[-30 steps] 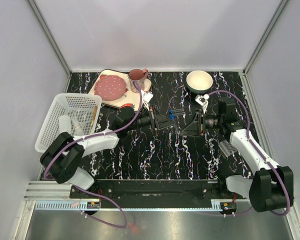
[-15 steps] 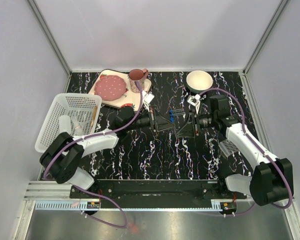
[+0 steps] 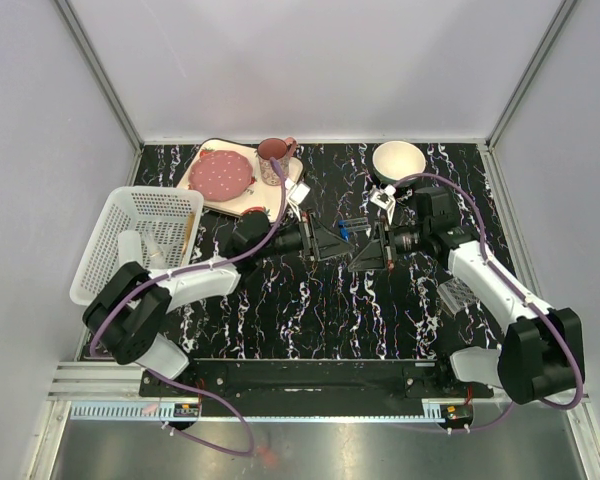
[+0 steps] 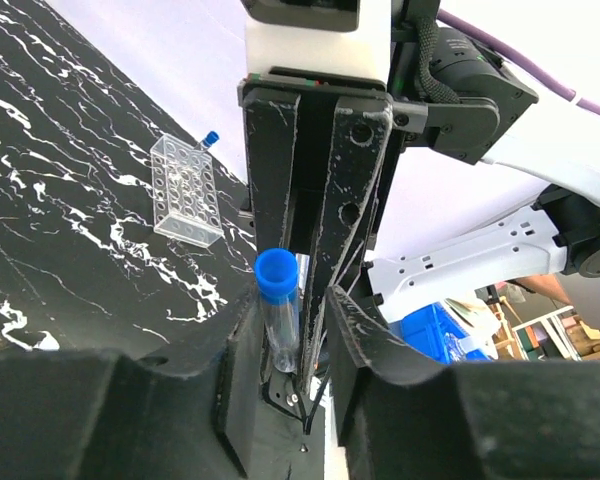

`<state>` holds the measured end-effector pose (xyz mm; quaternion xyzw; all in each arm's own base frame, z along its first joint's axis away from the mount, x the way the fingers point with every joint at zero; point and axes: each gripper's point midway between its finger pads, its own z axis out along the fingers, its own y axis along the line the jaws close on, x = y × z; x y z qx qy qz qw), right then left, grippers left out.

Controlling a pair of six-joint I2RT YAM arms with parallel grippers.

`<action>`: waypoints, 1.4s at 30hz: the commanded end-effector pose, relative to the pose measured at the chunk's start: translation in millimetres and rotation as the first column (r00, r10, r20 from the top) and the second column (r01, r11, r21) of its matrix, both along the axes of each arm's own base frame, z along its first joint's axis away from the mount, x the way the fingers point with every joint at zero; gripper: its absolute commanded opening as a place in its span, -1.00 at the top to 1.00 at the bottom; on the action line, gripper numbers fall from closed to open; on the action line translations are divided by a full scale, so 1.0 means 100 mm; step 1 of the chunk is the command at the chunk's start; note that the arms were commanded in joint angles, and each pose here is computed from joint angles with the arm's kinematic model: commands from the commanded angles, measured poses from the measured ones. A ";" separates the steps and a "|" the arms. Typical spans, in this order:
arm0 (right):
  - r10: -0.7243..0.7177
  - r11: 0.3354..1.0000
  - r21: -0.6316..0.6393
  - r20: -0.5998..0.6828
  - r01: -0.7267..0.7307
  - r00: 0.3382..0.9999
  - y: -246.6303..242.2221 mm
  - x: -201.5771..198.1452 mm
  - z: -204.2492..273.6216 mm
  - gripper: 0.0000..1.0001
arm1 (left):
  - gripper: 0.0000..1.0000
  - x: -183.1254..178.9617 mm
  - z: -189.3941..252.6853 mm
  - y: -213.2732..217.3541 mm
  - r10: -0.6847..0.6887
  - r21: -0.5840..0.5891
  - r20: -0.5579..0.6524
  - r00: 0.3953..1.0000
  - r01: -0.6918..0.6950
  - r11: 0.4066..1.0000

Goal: Organize the chemistry lab equipment

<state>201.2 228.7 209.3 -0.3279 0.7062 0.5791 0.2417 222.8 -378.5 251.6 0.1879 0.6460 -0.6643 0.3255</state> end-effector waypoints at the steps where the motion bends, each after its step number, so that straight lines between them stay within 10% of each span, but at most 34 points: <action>1: 0.022 0.997 0.077 0.024 -0.024 0.999 0.09 0.07 0.28 0.83 | 0.25 -0.03 0.28 -0.09 0.025 -0.105 0.057 0.998 -0.019 0.994; 42: -0.051 0.984 0.169 -0.059 0.060 0.997 -0.04 0.17 0.37 0.79 | 0.44 0.14 0.47 -0.04 0.232 -0.325 -0.045 0.972 -0.234 0.916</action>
